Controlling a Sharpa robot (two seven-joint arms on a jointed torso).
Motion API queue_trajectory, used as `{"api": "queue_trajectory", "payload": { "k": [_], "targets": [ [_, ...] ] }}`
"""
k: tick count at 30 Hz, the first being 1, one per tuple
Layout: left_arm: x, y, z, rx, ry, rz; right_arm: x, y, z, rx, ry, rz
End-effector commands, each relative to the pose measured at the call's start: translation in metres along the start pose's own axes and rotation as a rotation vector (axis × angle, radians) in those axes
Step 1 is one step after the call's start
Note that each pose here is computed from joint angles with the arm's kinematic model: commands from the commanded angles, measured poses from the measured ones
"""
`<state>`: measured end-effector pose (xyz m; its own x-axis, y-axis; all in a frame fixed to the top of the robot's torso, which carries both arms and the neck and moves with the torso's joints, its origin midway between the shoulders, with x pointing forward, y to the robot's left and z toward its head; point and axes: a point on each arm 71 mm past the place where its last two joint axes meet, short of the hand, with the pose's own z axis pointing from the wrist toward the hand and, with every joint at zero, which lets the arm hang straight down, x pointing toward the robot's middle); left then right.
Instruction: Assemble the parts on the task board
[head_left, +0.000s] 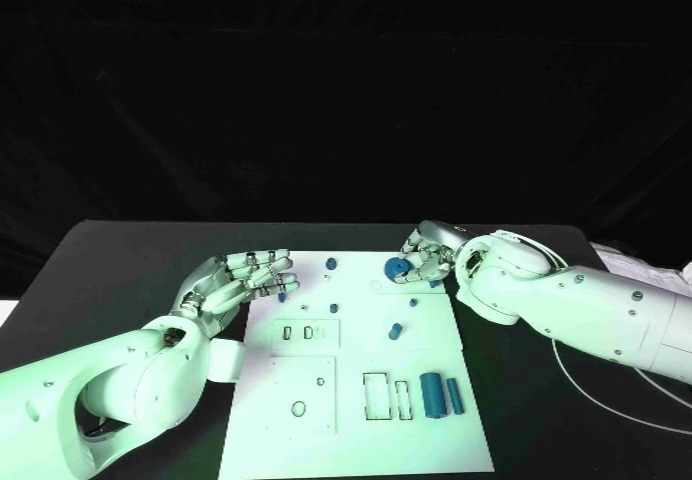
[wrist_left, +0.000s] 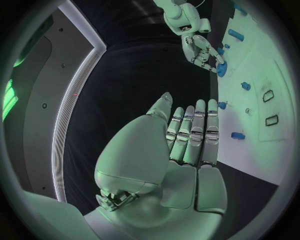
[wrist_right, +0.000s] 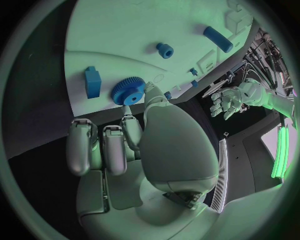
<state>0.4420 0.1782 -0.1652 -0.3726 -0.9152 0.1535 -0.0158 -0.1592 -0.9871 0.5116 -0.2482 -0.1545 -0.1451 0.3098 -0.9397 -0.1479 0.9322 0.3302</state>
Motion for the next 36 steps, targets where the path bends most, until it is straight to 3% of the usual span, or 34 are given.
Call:
{"api": "queue_trajectory", "payload": {
  "k": [1,21,36],
  "targets": [
    [0.0022,-0.0014,0.0005,0.011,0.018,-0.011,0.002,0.001,0.001,0.001,0.009,-0.03],
    [-0.0029,-0.0002,0.0018,0.002,0.008,-0.016,0.011,0.008,0.0,-0.025,0.011,-0.121],
    [-0.0022,0.0001,0.0018,-0.001,0.013,-0.022,0.01,0.062,-0.015,-0.188,-0.156,-0.133]
  ]
}}
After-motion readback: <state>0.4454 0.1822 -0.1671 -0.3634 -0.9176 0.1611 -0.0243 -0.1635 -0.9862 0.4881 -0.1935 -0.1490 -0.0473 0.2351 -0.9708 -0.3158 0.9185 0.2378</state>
